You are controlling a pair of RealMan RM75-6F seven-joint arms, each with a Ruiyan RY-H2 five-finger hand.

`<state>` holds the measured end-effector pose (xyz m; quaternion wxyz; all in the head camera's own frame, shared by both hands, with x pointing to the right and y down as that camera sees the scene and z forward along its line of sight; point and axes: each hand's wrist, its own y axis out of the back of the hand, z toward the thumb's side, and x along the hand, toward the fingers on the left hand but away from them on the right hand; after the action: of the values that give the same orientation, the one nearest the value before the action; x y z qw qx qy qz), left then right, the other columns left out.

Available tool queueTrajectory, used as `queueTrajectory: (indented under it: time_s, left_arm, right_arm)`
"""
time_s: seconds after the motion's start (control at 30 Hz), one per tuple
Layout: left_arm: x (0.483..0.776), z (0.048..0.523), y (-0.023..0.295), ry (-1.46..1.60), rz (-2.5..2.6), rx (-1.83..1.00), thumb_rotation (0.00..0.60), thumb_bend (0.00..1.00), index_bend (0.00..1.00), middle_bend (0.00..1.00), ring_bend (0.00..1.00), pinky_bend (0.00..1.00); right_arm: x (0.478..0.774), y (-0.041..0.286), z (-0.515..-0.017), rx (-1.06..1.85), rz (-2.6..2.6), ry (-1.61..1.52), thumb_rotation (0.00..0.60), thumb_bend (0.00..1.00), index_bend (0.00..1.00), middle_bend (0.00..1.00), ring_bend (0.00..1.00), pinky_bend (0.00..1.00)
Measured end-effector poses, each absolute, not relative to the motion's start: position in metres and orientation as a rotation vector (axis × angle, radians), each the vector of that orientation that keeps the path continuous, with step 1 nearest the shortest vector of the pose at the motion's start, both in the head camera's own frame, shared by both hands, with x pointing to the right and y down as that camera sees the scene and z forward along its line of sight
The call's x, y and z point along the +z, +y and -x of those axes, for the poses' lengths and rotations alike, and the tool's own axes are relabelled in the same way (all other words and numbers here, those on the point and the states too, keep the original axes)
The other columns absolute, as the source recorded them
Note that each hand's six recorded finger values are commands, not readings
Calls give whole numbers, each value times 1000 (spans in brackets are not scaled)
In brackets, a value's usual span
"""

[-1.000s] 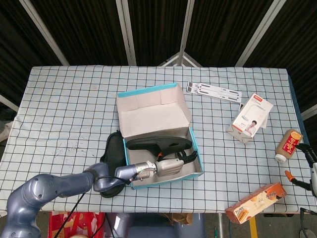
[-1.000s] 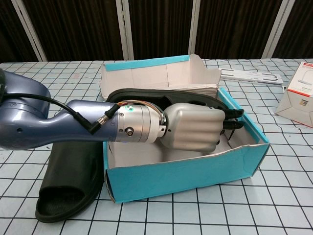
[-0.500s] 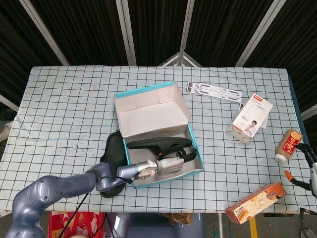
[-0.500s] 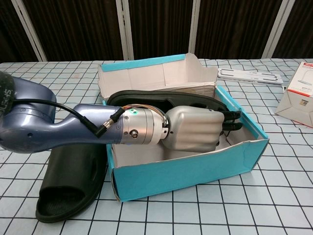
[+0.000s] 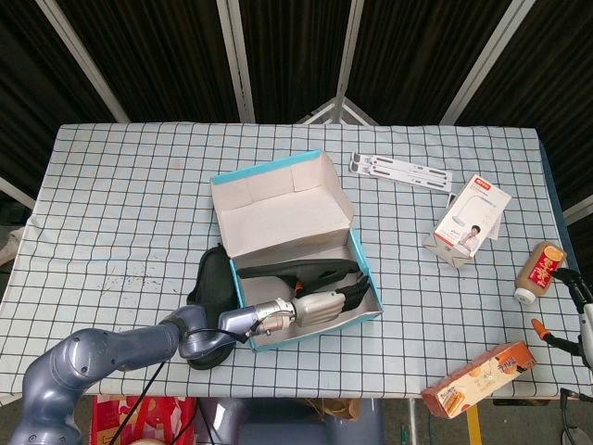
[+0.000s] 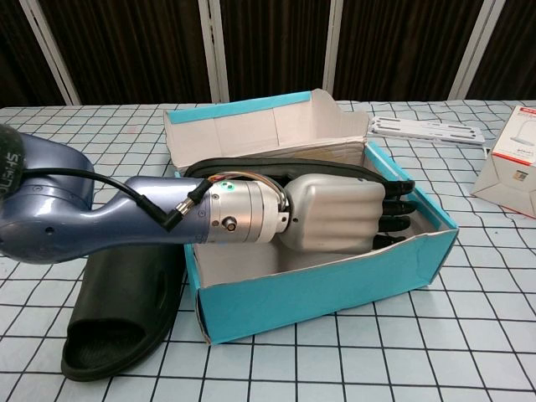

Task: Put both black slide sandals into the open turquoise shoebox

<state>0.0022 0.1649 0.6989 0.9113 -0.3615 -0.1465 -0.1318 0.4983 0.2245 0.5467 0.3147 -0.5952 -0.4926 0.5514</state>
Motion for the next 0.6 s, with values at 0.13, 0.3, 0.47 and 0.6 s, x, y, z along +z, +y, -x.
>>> queueTrajectory:
  time_s: [0.13,0.3,0.47,0.6]
  left_arm:
    - [692,-1,160,-282,753,-285,586,218,0,10,0,76]
    - [679,4,151,-252,764,-319,530,218,0,0,0,76]
    - [666,11,147,-240,767,-346,529,218,0,0,0,76]
    - [654,19,146,-230,771,-370,536,219,0,0,0,76]
  right_arm:
    - [547,225,-499,1456,1569,-1298,600,233,237,213,253,213]
    - [548,224,-497,1454,1573,-1293,600,234,236,213,253,213]
    - [547,224,-497,1453,1570,-1295,600,233,236,213,253,213]
    - [547,224,-496,1452,1573,-1293,600,234,236,213,253,213]
